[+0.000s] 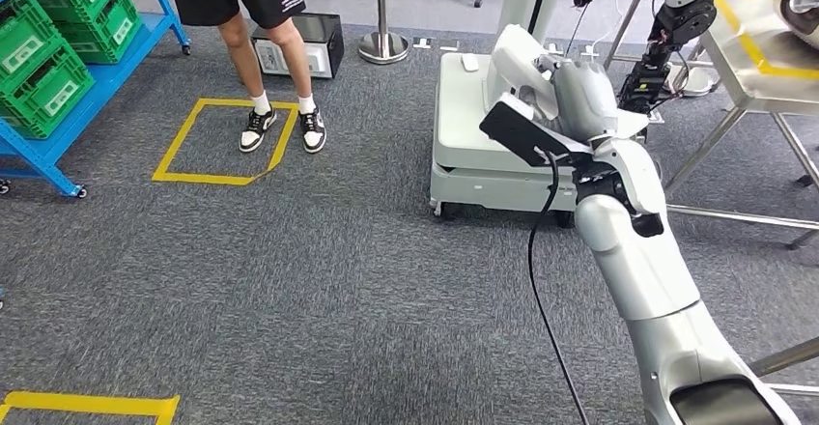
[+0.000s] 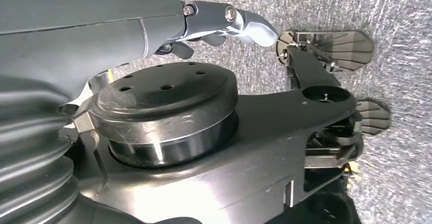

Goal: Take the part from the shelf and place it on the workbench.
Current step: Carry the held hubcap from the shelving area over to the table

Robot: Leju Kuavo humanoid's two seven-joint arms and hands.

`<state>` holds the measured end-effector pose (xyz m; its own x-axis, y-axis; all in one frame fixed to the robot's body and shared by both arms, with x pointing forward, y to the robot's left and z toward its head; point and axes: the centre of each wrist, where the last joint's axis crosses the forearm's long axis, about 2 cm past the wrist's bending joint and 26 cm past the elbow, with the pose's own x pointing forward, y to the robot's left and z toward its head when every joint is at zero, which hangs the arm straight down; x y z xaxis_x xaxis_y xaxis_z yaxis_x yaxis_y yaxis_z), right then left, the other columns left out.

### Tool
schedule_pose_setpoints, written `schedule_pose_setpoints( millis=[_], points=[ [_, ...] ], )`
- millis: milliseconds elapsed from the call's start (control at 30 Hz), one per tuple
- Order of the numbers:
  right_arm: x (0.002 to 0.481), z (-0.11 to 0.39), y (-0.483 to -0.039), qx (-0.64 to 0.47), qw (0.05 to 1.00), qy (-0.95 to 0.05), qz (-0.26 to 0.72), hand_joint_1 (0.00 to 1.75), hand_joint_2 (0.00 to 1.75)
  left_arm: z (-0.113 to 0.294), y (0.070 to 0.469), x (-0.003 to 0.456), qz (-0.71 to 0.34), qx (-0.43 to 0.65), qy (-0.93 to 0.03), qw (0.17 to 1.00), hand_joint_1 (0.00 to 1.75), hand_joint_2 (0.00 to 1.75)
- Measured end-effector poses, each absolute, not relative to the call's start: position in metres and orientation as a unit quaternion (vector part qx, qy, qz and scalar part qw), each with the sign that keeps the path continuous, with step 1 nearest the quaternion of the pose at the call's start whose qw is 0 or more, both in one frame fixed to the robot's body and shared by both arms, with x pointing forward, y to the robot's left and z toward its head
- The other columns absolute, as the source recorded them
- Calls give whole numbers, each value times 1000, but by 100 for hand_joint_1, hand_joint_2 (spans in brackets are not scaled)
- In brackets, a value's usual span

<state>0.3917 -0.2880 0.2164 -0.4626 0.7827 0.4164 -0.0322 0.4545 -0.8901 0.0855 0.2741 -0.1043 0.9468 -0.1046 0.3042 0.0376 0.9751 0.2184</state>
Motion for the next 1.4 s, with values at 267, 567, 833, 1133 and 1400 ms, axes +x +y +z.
schedule_pose_setpoints(
  millis=[267, 567, 833, 1133, 1400],
  points=[
    [387, 207, -287, -255, 455, -719, 460, 175, 175, -105, 276, 81, -37, 108, -152, 982, 0, 175],
    [388, 211, -285, -261, 452, -723, 453, 175, 175, -105, 276, 84, -33, 106, -155, 982, 0, 175],
    [384, 205, -280, -255, 456, -722, 455, 175, 175, -105, 276, 82, -34, 106, -152, 982, 0, 175],
    [378, 197, -288, -253, 452, -722, 459, 175, 175, -105, 276, 82, -35, 106, -155, 982, 0, 175],
    [377, 199, -285, -250, 454, -718, 464, 175, 175, -106, 277, 78, -33, 108, -150, 982, 0, 175]
  ],
)
